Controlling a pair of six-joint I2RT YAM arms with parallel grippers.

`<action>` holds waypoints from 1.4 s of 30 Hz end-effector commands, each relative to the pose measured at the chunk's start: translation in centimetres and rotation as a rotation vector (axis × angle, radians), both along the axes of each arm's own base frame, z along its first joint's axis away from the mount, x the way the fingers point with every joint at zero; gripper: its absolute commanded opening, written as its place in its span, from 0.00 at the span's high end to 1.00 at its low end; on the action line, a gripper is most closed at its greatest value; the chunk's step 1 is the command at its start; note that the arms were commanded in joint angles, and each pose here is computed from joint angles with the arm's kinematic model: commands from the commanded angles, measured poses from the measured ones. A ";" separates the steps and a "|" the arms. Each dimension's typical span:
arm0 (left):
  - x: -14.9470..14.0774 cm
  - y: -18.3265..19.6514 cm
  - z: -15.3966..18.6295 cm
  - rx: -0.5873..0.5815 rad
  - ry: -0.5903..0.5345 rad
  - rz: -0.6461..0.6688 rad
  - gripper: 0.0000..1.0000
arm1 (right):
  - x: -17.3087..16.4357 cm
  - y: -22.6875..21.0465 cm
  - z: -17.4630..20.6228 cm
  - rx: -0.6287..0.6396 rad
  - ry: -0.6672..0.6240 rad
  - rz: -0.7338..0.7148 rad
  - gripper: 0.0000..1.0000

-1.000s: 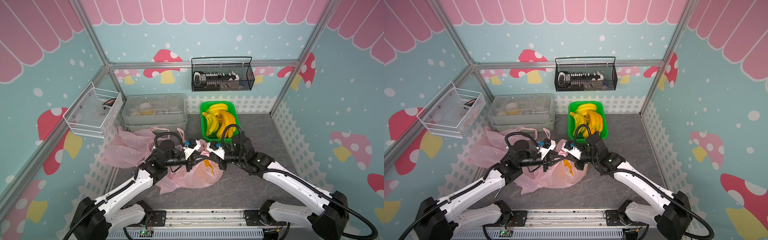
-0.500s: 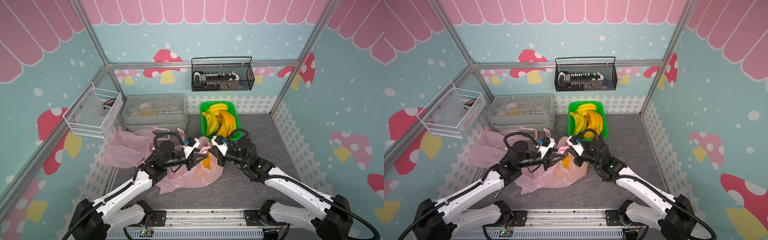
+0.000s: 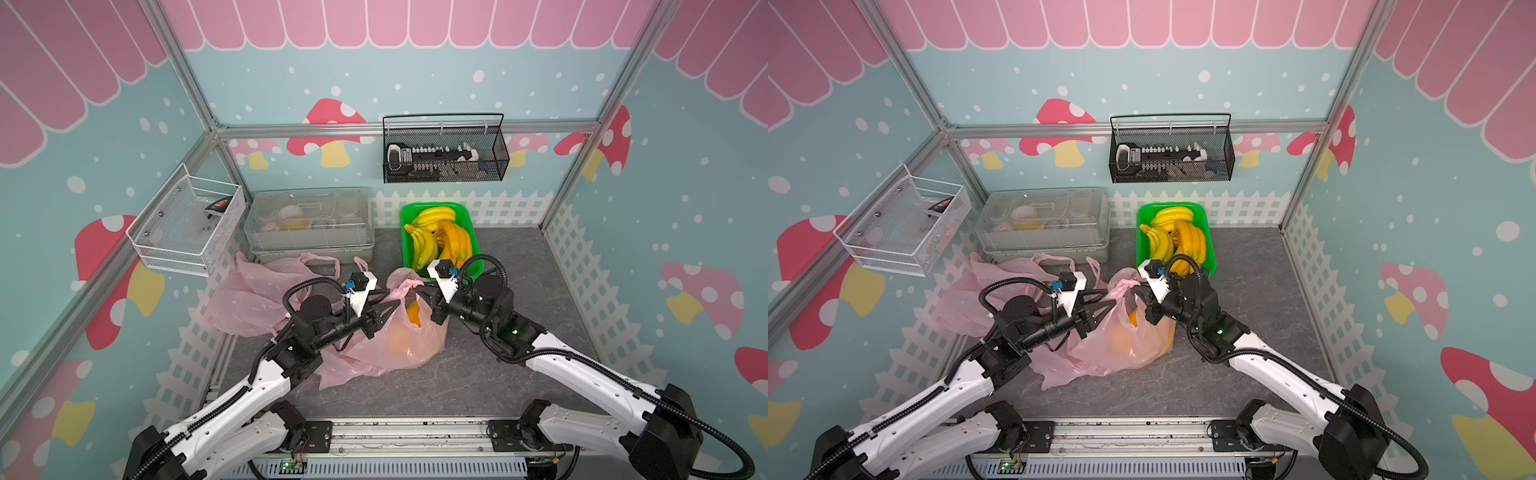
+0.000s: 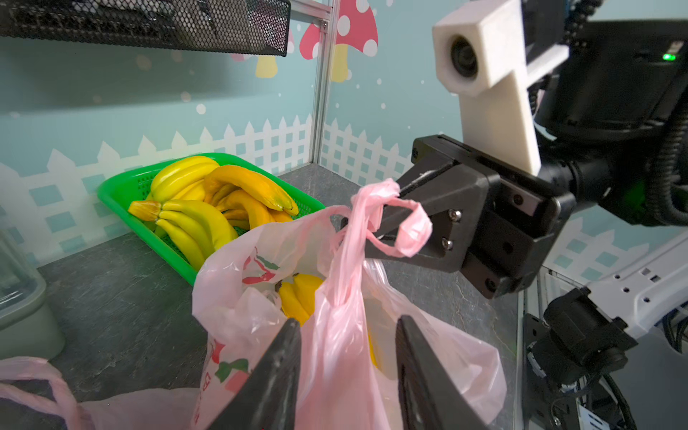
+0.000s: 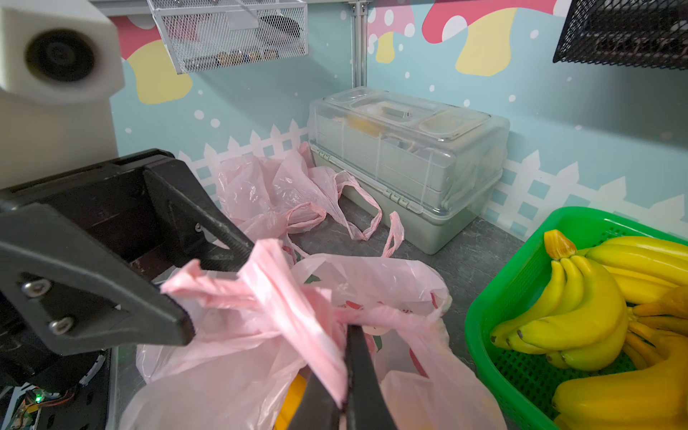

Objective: Place the banana into a plastic bag & tie a knot
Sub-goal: Cross the plastic bag at the center of the board.

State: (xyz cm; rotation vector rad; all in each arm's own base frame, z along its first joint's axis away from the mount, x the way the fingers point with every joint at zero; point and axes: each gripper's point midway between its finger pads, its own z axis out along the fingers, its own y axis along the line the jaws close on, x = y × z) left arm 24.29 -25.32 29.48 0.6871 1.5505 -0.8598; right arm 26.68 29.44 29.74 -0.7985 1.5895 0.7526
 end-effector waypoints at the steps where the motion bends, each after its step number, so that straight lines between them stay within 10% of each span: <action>1: 1.2 -0.1 0.3 -0.022 0.014 0.033 0.65 | 0.1 0.3 0.9 0.047 -0.017 0.003 1.00; 19: 0.9 -7.4 0.5 -0.122 0.113 -0.209 0.90 | 1.0 -0.7 0.7 0.141 0.002 -0.043 1.00; 30: 0.1 -10.9 1.7 -0.220 0.126 -0.301 0.89 | 2.2 -2.5 1.2 0.245 0.028 -0.015 1.00; 42: 1.7 -6.9 -0.1 -0.185 0.133 -0.087 0.72 | 1.1 -2.2 -0.1 0.225 0.041 0.043 1.00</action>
